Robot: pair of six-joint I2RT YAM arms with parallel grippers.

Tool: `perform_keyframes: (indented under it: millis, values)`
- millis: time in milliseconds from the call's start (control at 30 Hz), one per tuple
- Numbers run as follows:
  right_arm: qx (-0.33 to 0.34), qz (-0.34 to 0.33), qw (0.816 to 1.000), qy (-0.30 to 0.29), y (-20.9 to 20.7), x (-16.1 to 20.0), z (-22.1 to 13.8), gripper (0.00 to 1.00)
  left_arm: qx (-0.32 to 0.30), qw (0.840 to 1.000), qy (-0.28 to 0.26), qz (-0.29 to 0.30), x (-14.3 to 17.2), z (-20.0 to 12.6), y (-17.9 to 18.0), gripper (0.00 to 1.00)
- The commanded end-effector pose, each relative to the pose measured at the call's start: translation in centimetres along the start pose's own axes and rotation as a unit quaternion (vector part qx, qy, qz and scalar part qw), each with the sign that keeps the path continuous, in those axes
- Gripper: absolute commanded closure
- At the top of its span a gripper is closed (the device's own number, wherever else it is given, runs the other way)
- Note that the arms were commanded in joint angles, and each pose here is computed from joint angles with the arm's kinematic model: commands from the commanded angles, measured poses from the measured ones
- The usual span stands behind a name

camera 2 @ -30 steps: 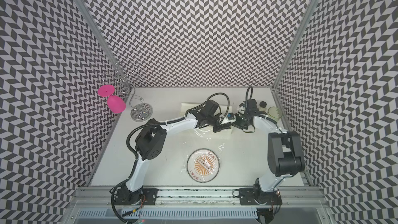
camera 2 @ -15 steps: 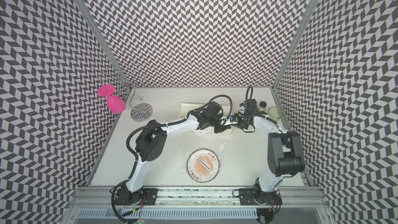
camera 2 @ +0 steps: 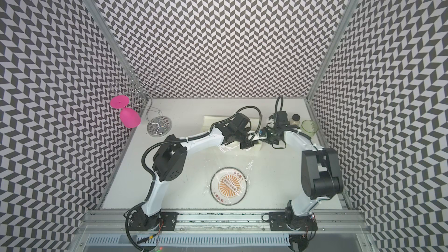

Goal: Wrap the plate with plastic wrap
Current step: Tear off the plastic wrap from the plastic wrap cutting box.

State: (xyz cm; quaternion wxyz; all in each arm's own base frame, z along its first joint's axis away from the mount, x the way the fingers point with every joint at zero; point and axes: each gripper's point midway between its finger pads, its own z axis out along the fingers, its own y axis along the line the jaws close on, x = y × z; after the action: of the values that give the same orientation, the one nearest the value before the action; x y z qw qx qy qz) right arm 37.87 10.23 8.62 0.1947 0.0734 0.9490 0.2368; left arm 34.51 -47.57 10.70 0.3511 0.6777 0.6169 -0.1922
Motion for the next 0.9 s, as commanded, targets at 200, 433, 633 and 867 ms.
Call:
perform_keyframes:
  millis: [200,433,633,867]
  values:
    - [0.149,0.008,0.988,0.029,-6.4,2.3,1.3,0.87,-0.018,0.997,0.054,-0.048,4.6,-3.4,2.1,1.0]
    - [0.023,-0.013,1.0,0.017,-0.5,0.6,0.0,0.72,0.002,0.998,0.034,-0.051,3.6,-2.7,0.5,1.0]
    - [-0.001,-0.028,0.999,0.016,1.7,0.0,-1.8,0.65,0.006,0.998,0.041,-0.049,3.9,-1.9,0.1,1.0]
    - [0.054,-0.016,0.998,0.03,-1.1,0.9,0.3,0.66,0.007,0.998,0.047,-0.043,4.0,-1.8,-0.1,1.0]
